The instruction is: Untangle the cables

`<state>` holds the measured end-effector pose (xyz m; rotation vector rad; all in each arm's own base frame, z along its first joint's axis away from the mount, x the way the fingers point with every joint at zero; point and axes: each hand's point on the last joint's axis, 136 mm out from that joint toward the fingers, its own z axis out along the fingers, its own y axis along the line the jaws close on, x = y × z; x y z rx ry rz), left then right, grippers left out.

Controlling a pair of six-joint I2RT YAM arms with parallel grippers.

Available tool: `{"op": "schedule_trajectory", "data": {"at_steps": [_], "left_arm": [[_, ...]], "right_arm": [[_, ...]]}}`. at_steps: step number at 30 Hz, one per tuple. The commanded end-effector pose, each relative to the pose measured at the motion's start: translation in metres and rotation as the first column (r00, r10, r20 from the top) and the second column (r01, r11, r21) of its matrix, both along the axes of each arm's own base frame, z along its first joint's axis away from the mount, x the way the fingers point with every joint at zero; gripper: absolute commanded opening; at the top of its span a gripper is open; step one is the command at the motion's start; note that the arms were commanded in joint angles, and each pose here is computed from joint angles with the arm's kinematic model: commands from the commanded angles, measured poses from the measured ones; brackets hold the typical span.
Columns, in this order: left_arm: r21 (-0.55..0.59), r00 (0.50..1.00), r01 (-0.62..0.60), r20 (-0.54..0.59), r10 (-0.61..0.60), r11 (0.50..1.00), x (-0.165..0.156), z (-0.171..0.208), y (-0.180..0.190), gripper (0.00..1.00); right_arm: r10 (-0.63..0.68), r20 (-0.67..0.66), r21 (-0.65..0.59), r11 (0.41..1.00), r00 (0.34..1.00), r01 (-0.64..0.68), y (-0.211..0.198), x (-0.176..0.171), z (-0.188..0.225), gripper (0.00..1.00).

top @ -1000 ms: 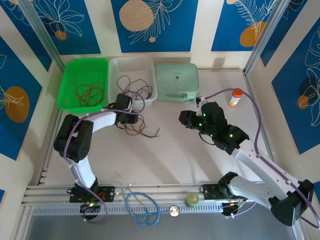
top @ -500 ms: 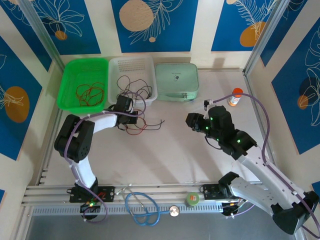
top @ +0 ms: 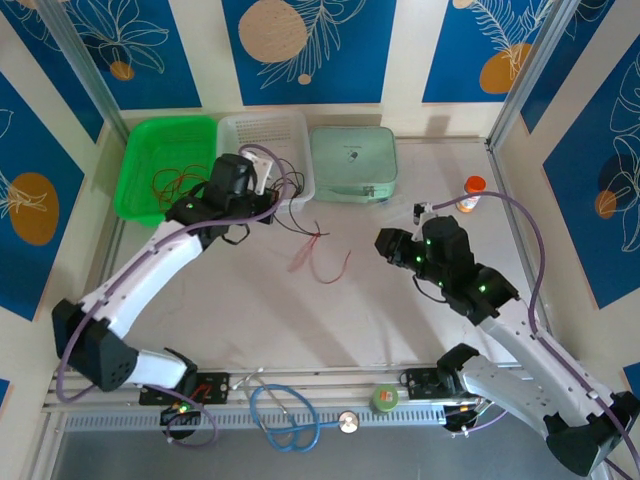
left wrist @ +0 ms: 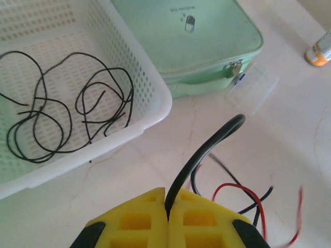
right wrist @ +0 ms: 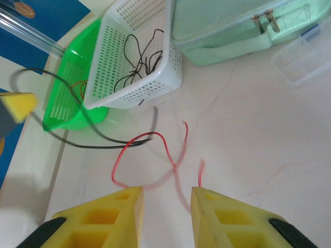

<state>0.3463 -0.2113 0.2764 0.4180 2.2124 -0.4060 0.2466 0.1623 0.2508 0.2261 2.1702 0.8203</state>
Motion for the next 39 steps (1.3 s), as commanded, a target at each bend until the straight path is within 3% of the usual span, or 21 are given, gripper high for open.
{"op": "schedule_trajectory", "data": {"at_steps": [1,9,16,24,30,35,39], "left_arm": [[0.101,0.998,-0.005,-0.068,0.012,0.995,-0.025,-0.009,0.02,0.0],[0.087,0.999,-0.026,0.024,0.024,0.996,-0.032,0.022,0.027,0.0],[0.179,0.997,-0.019,0.075,0.006,0.984,-0.026,0.037,0.026,0.0],[0.156,0.994,-0.012,0.107,-0.004,0.988,-0.032,0.058,0.019,0.0],[0.155,0.988,-0.055,0.148,0.032,0.986,-0.033,0.08,0.027,0.0],[0.234,0.964,-0.177,0.235,0.121,0.956,-0.013,0.099,0.046,0.02],[0.229,0.953,-0.23,0.251,0.171,0.946,0.028,0.101,0.055,0.06]], "right_arm": [[0.019,-0.02,0.071,0.997,1.0,-0.018,0.012,-0.003,-0.003,0.3],[-0.004,-0.158,0.138,0.99,0.987,0.026,0.039,-0.007,-0.039,0.29],[-0.08,-0.309,0.195,0.97,0.948,0.146,0.051,-0.011,-0.073,0.3],[-0.043,-0.448,0.138,0.983,0.893,0.117,0.093,-0.02,-0.114,0.37],[-0.13,-0.5,0.061,0.981,0.856,0.185,0.102,-0.016,-0.137,0.4],[-0.212,-0.517,0.022,0.965,0.83,0.261,0.091,-0.02,-0.151,0.4],[-0.24,-0.502,0.003,0.96,0.831,0.279,0.081,-0.023,-0.153,0.4]]}}
